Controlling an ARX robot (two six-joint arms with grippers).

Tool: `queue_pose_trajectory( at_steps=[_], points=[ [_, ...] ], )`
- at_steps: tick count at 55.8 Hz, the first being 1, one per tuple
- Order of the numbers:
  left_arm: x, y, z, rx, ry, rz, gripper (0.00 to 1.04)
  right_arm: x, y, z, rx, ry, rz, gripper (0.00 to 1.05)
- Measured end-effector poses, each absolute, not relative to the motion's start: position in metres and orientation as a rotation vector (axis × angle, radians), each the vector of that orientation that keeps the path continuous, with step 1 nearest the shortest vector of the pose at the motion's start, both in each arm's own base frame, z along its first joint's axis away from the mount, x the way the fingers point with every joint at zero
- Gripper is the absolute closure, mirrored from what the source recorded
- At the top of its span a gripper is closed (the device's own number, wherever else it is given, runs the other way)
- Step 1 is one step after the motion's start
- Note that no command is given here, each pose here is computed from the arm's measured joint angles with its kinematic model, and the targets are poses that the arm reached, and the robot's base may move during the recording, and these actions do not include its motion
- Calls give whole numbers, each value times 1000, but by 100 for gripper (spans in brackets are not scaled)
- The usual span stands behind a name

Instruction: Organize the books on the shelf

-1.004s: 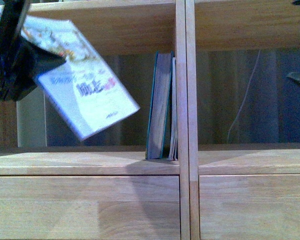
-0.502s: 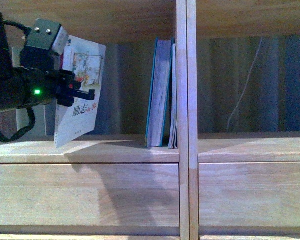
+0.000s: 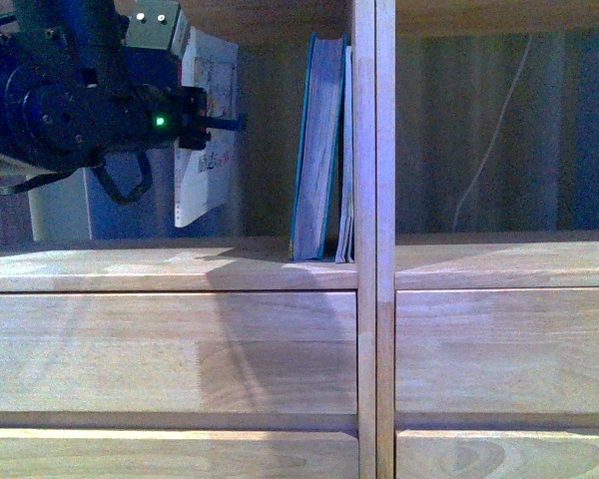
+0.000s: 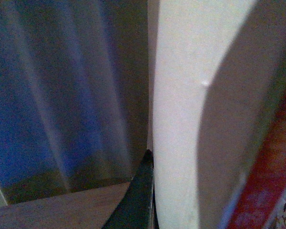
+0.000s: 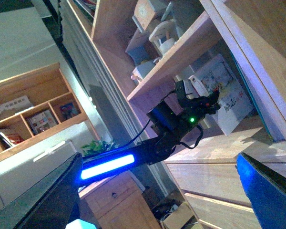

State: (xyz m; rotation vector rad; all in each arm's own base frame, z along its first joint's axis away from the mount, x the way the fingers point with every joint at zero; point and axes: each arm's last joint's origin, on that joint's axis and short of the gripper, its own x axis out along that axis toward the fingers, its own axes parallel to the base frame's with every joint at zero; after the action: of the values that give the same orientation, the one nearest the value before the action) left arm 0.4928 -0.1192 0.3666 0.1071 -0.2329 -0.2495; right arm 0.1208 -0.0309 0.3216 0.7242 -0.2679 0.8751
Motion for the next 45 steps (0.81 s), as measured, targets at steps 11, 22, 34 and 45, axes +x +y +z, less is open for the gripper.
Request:
queue_pose_trajectory(
  at_steps=[11,22,34,45],
  points=[
    [510,-139,354,86,-145,-239,98,121,-31,321,725,-270,879,7],
    [523,-153,350,89,-125,-249,98,121,-31,321,725,-269,879,7],
    [529,-156,349,87,-103,-245,98,121,-31,321,725,-269,880,7],
    [530,-157,348,89,-74,-263,76,121,-31,321,725,-269,880,7]
  ],
)
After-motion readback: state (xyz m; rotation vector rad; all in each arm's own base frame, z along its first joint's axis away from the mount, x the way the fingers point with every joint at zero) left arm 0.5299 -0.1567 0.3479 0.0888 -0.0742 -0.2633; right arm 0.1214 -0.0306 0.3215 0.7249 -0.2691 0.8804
